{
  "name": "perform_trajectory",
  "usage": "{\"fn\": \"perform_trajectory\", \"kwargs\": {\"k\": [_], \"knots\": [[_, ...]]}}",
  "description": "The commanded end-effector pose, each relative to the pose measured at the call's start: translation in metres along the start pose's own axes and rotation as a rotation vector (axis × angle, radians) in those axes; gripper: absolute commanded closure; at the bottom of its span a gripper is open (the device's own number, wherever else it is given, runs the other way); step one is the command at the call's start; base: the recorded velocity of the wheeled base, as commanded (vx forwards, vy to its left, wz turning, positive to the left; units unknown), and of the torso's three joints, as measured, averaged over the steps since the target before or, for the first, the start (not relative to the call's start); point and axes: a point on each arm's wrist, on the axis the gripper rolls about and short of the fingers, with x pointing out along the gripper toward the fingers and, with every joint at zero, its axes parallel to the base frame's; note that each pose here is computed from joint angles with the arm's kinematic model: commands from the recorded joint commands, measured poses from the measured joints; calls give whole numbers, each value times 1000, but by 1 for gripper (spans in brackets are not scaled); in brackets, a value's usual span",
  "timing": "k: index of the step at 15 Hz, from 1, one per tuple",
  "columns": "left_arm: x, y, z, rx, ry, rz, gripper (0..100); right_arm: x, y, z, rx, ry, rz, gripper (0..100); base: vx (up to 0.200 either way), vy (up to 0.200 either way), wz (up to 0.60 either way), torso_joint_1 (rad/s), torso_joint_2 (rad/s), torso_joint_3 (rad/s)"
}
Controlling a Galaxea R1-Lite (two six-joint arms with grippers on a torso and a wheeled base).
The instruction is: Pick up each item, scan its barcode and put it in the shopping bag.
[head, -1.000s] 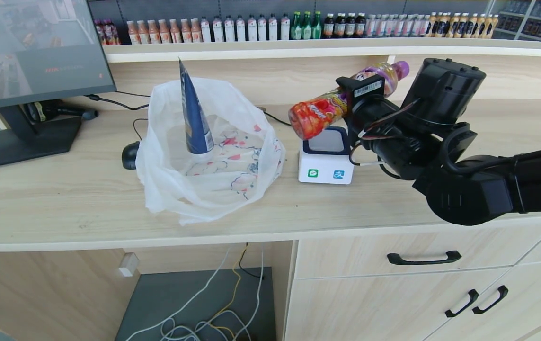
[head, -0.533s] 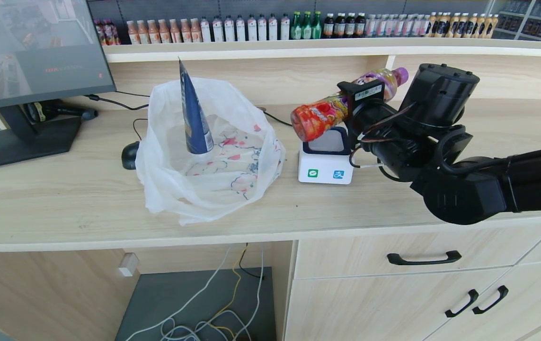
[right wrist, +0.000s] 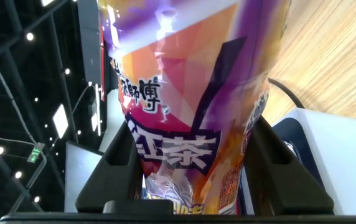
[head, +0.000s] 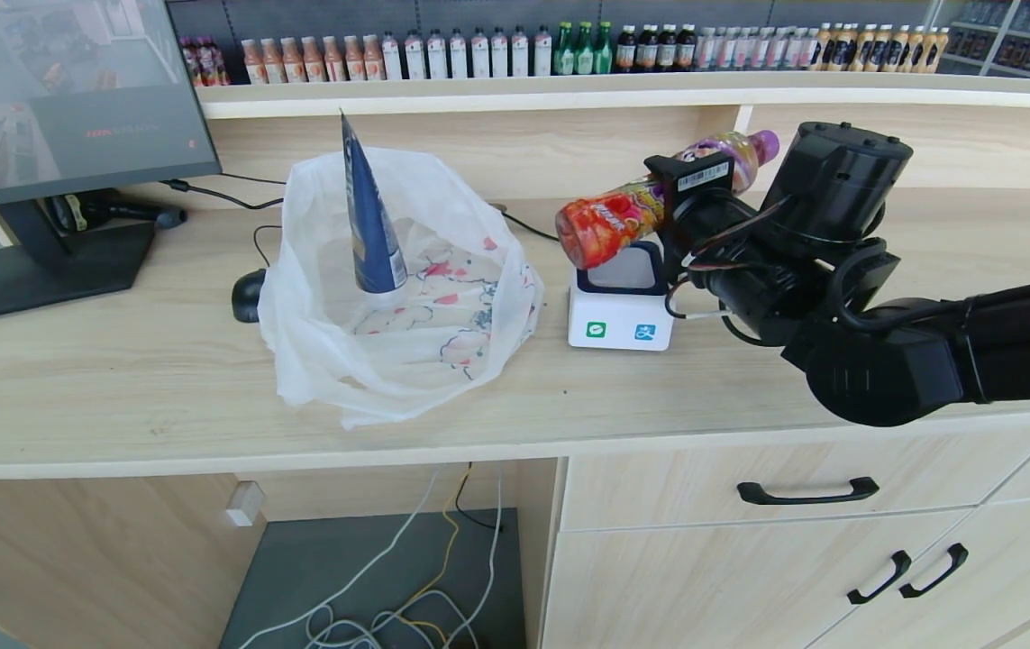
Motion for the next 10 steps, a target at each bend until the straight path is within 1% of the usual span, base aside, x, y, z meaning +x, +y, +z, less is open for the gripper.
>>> {"fn": "perform_trajectory", "kwargs": {"k": [1,4,8,10], "knots": [[0,0,0,0,0,1,0,0,0,0,0,-1,1,100,0,0,0,0,0,0],[0,0,0,0,0,1,0,-1,4,2,2,-2,10,100,0,0,0,0,0,0],[0,0,0,0,0,1,0,-8,18,9,9,-11,41,100,0,0,0,0,0,0],[0,0,0,0,0,1,0,-17,35,18,-10,-26,79,100,0,0,0,0,0,0]]}}
